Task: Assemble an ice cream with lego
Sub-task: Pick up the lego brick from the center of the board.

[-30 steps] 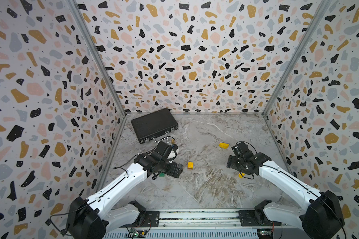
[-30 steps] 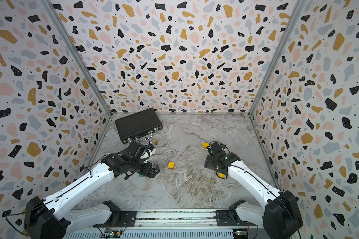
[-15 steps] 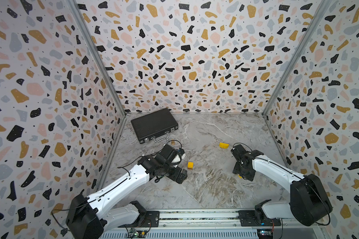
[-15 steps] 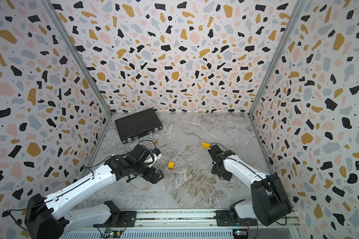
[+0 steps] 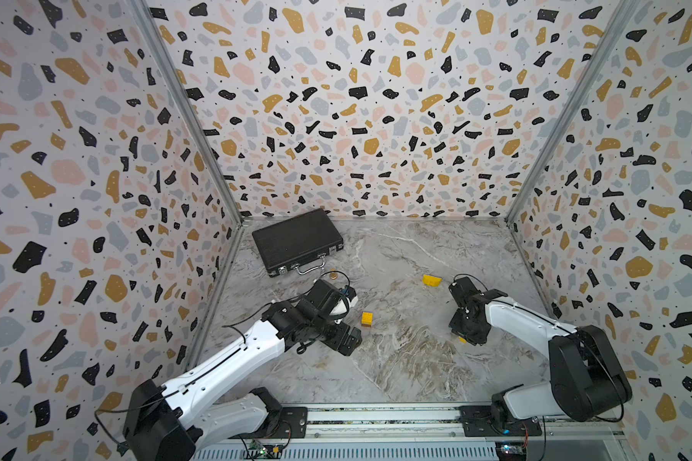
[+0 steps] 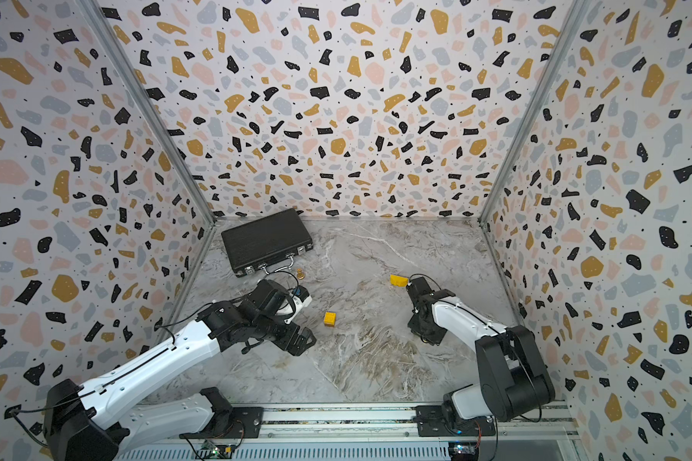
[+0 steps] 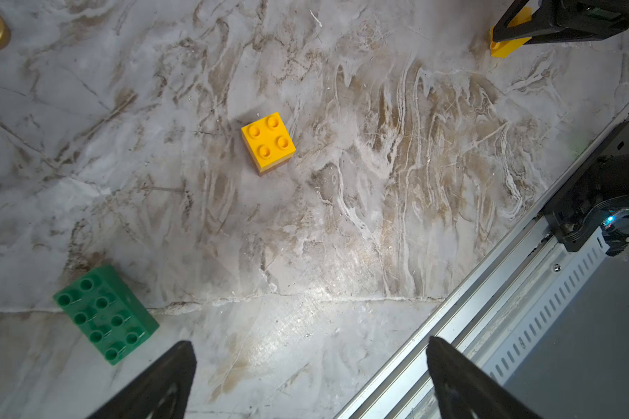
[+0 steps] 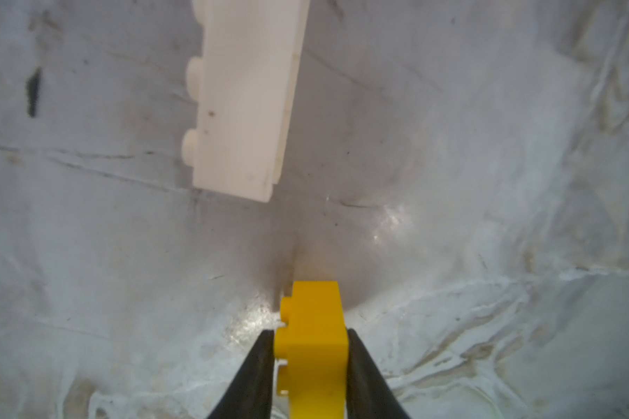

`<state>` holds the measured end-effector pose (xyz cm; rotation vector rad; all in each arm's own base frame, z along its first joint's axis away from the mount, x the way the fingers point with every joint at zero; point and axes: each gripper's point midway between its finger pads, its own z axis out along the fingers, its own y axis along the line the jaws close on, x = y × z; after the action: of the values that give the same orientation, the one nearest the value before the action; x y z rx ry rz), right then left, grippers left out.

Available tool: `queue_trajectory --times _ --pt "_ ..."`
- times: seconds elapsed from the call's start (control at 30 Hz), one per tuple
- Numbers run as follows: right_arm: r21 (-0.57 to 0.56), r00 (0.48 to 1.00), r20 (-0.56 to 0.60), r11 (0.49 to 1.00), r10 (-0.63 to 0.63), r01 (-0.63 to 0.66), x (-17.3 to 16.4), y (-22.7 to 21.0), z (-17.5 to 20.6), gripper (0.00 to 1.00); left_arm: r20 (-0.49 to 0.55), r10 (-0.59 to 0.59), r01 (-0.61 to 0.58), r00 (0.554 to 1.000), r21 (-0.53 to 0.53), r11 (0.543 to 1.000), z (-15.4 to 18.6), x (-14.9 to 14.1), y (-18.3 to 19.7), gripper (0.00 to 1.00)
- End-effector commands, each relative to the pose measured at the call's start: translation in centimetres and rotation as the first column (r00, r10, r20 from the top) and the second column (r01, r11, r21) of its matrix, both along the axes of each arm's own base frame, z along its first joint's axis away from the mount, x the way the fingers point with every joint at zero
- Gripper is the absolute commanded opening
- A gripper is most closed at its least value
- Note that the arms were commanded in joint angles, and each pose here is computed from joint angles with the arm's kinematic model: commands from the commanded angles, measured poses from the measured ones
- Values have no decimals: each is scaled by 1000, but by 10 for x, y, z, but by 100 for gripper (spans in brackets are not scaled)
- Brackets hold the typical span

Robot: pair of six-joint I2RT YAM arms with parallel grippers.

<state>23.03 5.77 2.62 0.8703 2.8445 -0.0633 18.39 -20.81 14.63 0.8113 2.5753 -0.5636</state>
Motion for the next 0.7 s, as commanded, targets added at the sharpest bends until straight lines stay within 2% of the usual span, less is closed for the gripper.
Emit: queue_trajectory --times 0.0,0.07,0.13,0.2,0.3,0.4,0.47,0.53,0.6,0.67 --pt "41 1000 0 999 3 -3 1 4 -4 22 2 -27 27 1000 -13 1000 0 -5 -2 100" --pt "62 1000 -3 998 18 -18 1 7 -6 8 2 -26 26 1000 -13 1000 0 -4 -2 99" --pt "70 999 2 997 33 -33 3 8 -5 0 3 -31 31 1000 -15 999 0 -4 -3 99" --pt "73 998 36 995 59 -62 6 9 2 0 9 -27 27 1000 -9 1000 -1 -3 -2 100" --pt "139 979 166 980 116 -140 20 23 20 0 29 -28 28 999 -12 1000 2 -1 -2 100" --pt "294 922 327 905 207 -308 38 63 46 0 54 -38 40 998 -28 999 7 0 -3 99" --pt "437 866 445 788 229 -433 49 102 70 0 77 -54 59 996 -54 997 14 0 -6 100" --pt "553 801 553 617 231 -559 56 143 102 0 106 -68 77 992 -83 994 20 0 -9 100" --pt "599 733 642 452 223 -662 61 174 134 0 140 -95 111 986 -110 988 26 0 -13 99" --pt "608 684 695 328 219 -723 62 197 158 0 177 -128 150 976 -112 982 27 0 -15 99"
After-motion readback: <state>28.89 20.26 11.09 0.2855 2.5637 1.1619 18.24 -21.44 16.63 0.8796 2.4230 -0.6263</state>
